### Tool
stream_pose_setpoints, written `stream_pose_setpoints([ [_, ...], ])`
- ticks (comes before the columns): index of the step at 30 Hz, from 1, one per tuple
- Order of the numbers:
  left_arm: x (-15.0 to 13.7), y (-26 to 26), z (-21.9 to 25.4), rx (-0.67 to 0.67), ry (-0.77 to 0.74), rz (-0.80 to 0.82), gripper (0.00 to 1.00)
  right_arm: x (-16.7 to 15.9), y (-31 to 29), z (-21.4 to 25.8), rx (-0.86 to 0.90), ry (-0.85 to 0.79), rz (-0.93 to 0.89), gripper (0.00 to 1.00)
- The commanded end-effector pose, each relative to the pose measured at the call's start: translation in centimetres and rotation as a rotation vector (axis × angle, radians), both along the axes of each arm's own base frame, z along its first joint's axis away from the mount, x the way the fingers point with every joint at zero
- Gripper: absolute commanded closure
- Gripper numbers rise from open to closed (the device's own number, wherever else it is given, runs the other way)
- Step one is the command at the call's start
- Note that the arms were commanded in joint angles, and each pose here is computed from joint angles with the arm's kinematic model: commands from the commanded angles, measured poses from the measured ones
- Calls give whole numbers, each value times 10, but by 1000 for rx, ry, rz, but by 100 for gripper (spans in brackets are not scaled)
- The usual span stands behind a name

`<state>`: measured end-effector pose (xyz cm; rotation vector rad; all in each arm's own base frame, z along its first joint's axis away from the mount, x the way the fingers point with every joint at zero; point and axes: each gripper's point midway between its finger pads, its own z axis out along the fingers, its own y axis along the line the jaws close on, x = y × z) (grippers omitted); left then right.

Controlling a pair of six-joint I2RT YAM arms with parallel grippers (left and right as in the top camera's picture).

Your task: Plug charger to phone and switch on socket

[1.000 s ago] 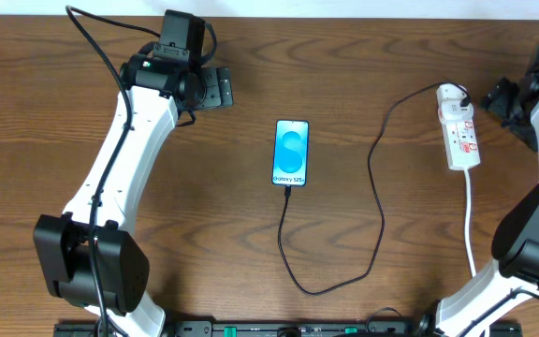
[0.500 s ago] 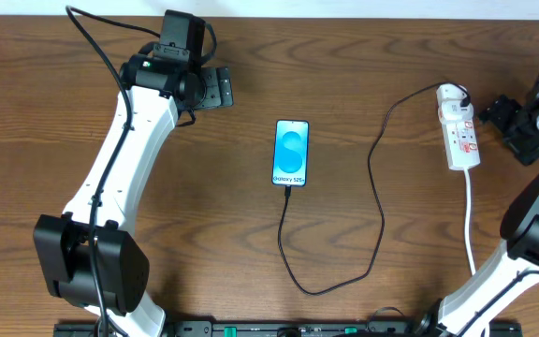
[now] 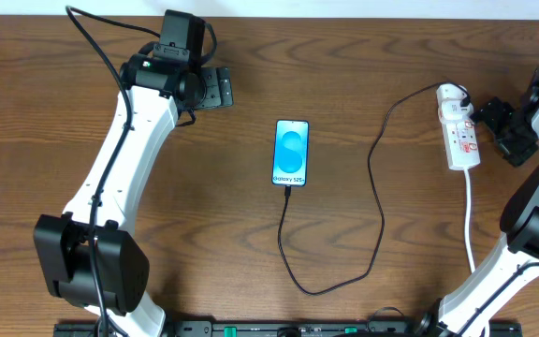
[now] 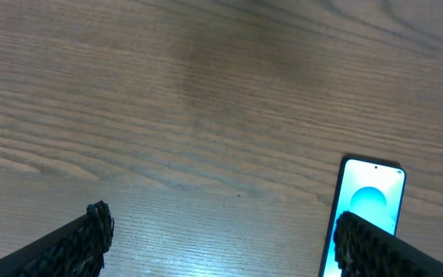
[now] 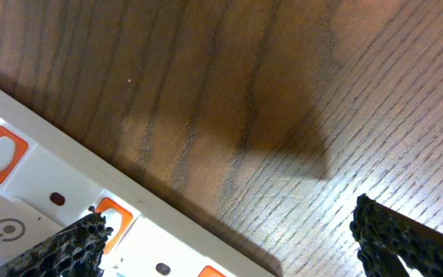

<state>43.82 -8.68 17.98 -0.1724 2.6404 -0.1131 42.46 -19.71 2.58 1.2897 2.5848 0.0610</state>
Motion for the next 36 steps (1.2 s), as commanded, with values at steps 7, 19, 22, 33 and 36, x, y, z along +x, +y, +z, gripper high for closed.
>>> stream_pose_setpoints([
  [7,2,4,-2,10,5,16,6,-5,5,-17,28,35,-40,1],
  [19,2,4,-2,10,5,15,6,-5,10,-18,51,30,-32,1],
  [22,2,4,-2,10,5,15,7,-5,10,-18,52,31,-32,1],
  [33,2,4,-2,10,5,16,6,-8,11,-28,63,54,-33,1],
  [36,2,4,-2,10,5,15,6,-9,16,-37,90,65,-28,1],
])
